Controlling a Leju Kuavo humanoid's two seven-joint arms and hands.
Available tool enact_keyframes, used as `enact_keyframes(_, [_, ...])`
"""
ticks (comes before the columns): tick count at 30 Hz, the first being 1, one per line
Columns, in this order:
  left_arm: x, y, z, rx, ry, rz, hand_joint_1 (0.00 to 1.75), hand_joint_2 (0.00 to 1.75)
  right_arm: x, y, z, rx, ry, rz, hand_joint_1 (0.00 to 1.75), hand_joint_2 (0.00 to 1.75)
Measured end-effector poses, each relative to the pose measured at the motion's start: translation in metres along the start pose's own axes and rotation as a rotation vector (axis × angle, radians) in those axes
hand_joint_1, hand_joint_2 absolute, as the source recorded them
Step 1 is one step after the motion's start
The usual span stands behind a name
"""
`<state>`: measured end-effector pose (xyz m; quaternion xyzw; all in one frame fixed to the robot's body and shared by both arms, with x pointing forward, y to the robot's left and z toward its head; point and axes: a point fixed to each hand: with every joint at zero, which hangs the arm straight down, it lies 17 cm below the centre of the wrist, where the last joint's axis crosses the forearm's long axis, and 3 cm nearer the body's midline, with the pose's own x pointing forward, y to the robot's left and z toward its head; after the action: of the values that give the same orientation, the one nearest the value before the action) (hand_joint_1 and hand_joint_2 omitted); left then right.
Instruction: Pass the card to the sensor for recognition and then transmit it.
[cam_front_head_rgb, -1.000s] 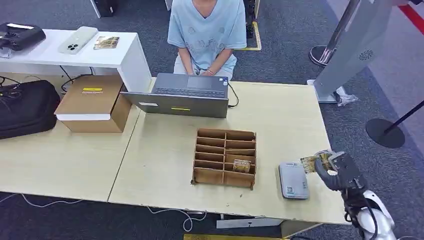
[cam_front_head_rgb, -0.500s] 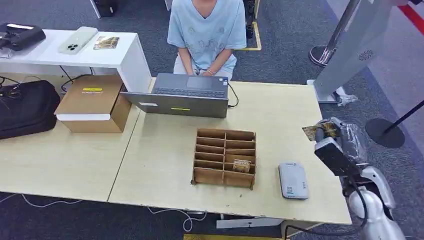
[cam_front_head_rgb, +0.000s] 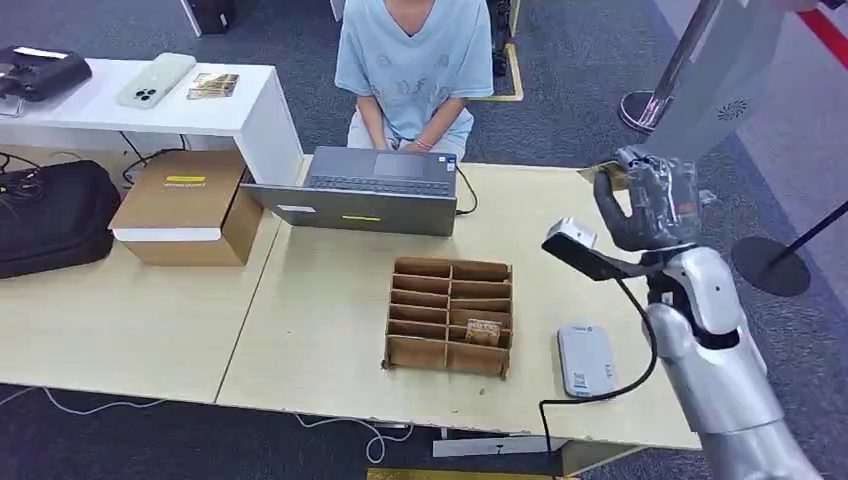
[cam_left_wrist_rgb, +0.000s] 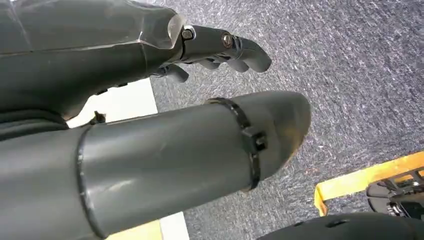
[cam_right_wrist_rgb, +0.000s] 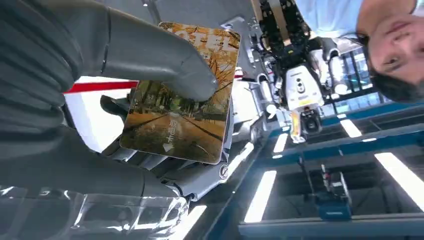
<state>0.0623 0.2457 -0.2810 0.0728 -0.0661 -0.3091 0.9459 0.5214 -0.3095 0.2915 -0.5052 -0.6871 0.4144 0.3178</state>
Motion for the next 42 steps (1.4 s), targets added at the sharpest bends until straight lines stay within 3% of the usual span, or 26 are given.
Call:
enact_keyframes(12, [0.0, 0.0, 0.0, -0.002, -0.001, -0.004, 0.0, 0.0, 0.007, 0.008, -0.015, 0.019, -0.022, 0.019, 1.75, 1.75])
enact_keyframes(15, [0.001, 0.0, 0.0, -0.001, -0.002, -0.004, 0.0, 0.0, 0.012, 0.002, -0.038, 0.011, -0.036, 0.033, 1.75, 1.75])
enact_keyframes(21, [0.004, 0.003, 0.0, -0.001, -0.004, -0.004, 0.0, 0.0, 0.034, -0.006, -0.111, 0.021, -0.068, 0.061, 1.75, 1.75])
enact_keyframes(32, [0.0, 0.005, -0.001, -0.007, 0.001, -0.011, 0.0, 0.0, 0.091, 0.013, -0.18, 0.181, -0.075, 0.084, 1.75, 1.75])
enact_keyframes(42, [0.0, 0.007, -0.001, -0.012, 0.0, -0.034, 0.0, 0.0, 0.115, 0.049, -0.182, 0.408, -0.071, 0.115, 1.75, 1.75])
